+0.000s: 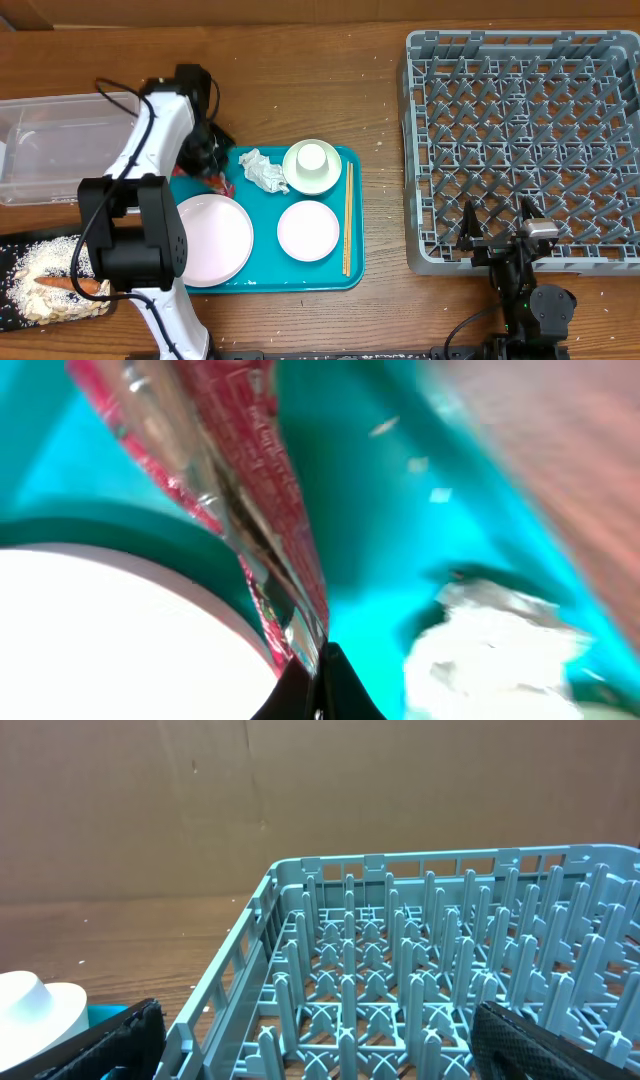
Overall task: Sort waste into correct bins and load items into the dishwasher
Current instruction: 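Grasp the red wrapper and drop it into the clear bin, then grasp the crumpled white tissue on the tray with the left gripper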
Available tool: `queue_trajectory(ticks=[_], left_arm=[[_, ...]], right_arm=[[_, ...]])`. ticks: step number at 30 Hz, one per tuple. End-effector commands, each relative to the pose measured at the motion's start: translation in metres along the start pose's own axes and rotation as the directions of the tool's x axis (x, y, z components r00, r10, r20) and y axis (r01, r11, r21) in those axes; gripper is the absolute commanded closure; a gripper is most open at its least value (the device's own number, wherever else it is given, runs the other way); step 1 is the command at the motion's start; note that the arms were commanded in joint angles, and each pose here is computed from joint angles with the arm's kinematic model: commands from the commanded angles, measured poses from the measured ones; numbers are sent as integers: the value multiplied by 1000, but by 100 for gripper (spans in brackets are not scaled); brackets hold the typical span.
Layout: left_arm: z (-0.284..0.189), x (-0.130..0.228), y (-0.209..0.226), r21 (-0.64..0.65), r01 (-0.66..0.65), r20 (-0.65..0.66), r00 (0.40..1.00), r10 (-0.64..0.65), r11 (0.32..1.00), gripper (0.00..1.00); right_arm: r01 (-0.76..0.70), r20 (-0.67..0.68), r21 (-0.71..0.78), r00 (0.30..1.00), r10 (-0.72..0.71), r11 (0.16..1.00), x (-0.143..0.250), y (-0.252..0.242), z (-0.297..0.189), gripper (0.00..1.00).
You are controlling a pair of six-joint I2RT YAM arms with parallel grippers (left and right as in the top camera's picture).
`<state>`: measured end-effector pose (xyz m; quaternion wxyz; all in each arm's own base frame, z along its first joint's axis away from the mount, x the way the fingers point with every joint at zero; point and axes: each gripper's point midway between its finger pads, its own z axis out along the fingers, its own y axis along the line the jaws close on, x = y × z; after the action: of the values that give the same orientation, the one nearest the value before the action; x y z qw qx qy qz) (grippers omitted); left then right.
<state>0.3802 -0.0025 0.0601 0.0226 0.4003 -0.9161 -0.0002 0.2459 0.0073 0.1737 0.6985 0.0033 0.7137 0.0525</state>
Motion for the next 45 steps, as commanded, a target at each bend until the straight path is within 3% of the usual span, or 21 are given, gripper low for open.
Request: queue_trajectory(ticks=[1, 5, 11, 15, 18, 20, 21, 22, 23, 29, 35, 38, 42, 45], left_arm=[[-50, -23, -24, 83, -90, 100, 992, 81, 992, 96], [-106, -54, -28, 106, -106, 255, 964, 76, 989, 96], [-171, -121, 21, 37, 32, 509, 860, -46, 999, 96], [-183, -156, 71, -25, 162, 588, 801, -116, 987, 94], [-175, -173, 102, -44, 237, 593, 788, -165, 971, 90], [-164, -181, 117, -43, 269, 575, 794, -197, 962, 73], [-158, -182, 123, -41, 280, 557, 803, -210, 959, 47], [-152, -182, 128, -35, 285, 537, 813, -223, 958, 13], [-147, -182, 131, -27, 289, 518, 823, -234, 957, 0], [-138, -159, 122, 39, 186, 368, 911, -188, 982, 1], [-138, -112, 68, 194, -7, 206, 978, -34, 981, 6], [-134, -83, 42, 219, -88, 138, 989, 59, 972, 3], [-119, -40, 13, 154, -235, 89, 971, 223, 960, 1], [-102, -12, -3, 125, -253, 32, 967, 251, 959, 2]], right_arm=[[-4, 5, 5, 1000, 4, 1000, 2, -1, 0, 0], [-4, 5, 5, 1000, 4, 1000, 2, -1, 0, 0], [-4, 5, 5, 1000, 4, 1000, 2, -1, 0, 0], [-4, 5, 5, 1000, 4, 1000, 2, -1, 0, 0], [-4, 5, 5, 1000, 4, 1000, 2, -1, 0, 0], [-4, 5, 5, 1000, 4, 1000, 2, -1, 0, 0], [-4, 5, 5, 1000, 4, 1000, 2, -1, 0, 0], [-4, 5, 5, 1000, 4, 1000, 2, -1, 0, 0], [-4, 5, 5, 1000, 4, 1000, 2, -1, 0, 0], [-4, 5, 5, 1000, 4, 1000, 2, -1, 0, 0], [-4, 5, 5, 1000, 4, 1000, 2, -1, 0, 0], [-4, 5, 5, 1000, 4, 1000, 2, -1, 0, 0], [-4, 5, 5, 1000, 4, 1000, 2, -1, 0, 0], [-4, 5, 5, 1000, 4, 1000, 2, -1, 0, 0]])
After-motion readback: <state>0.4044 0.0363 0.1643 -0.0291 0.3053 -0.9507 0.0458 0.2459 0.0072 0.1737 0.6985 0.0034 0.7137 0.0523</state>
